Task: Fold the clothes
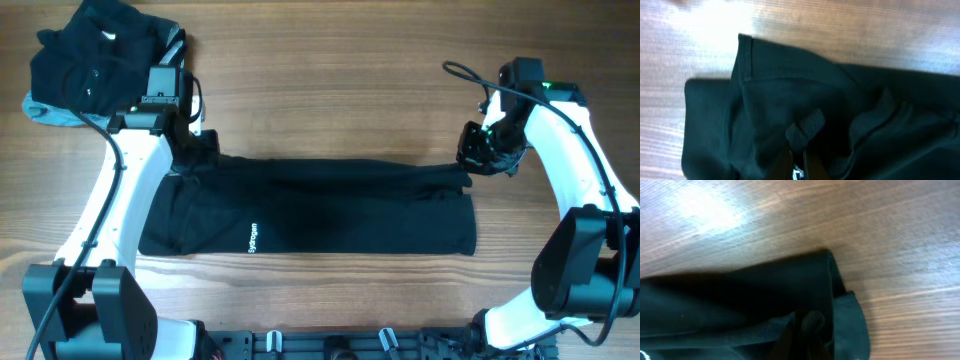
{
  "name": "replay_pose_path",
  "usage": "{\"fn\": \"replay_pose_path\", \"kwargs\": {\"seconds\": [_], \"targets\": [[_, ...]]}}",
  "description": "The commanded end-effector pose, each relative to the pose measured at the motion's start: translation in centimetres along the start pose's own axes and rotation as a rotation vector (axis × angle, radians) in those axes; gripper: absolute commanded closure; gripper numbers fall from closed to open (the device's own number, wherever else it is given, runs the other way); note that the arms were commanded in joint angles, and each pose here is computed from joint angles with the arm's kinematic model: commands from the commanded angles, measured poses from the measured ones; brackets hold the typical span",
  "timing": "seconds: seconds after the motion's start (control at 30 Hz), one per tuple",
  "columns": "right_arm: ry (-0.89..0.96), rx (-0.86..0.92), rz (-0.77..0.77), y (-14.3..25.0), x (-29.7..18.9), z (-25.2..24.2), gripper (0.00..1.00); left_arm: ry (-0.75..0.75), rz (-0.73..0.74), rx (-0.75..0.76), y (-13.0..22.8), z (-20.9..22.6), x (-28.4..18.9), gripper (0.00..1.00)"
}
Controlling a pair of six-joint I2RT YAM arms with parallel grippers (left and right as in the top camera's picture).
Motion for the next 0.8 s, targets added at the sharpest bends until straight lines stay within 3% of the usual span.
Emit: {"fn": "replay_pose_path", "kwargs": {"seconds": [0.0, 0.27, 0.77], "targets": [[0.064, -0.019, -0.01, -0.1, 0.0, -1.1, 0.96, -0.009, 0.059, 0.0, 1.5, 0.1, -0.3, 0.96], [0.067, -0.04, -0.004, 0.0, 0.0, -1.2, 0.95, 0.014, 0.23, -0.028, 5.3, -0.3, -0.9, 0.96], [0.143, -0.036, 0.16, 3.9, 0.7, -3.2, 0.9, -0.013, 0.258, -0.024, 6.0, 0.1, -1.0, 0.92]]}}
Point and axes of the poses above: each gripper's point midway between its finger pads, its own x axis out along the fingers, its own z axis along the line the jaws close on, y = z × x, the point moved 2 cm from there along -x, back along the fingers, and after that the axes turned 9 degrees about x, right-handed, at the moved point
